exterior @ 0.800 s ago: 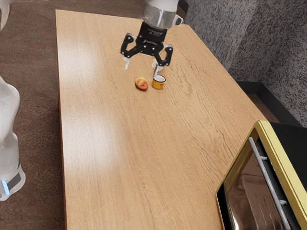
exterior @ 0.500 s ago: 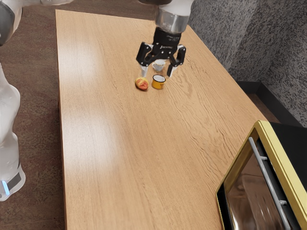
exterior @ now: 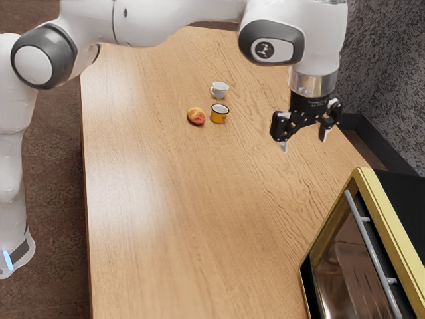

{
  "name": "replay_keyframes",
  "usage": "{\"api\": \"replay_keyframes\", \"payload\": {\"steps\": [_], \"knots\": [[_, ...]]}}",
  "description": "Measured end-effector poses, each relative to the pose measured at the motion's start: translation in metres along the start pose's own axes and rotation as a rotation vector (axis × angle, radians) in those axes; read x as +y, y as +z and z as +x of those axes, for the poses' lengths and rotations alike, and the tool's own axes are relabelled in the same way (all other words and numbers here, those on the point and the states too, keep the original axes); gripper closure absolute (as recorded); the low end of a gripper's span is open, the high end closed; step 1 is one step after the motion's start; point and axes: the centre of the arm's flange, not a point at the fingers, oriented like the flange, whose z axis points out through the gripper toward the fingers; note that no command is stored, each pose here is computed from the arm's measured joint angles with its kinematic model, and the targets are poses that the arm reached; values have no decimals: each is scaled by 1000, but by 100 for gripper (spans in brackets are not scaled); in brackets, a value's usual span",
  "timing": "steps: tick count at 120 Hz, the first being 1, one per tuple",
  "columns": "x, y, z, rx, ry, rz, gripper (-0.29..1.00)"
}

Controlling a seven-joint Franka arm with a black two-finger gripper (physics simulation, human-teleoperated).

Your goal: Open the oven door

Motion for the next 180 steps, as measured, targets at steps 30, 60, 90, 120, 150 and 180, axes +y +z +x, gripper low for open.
{"api": "replay_keyframes", "payload": {"steps": [30,60,90,120,150,180], "knots": [[-7,-7,-42,-36,46,-102,0],[-51,-16,-48,-12,57,-132,0],[-115,-46,-99,-69,149,-193,0],[-99,-31,-114,-116,160,-201,0],[-74,-18,-119,-142,160,-244,0],[-85,-27,-139,-172,194,-273,0]]}}
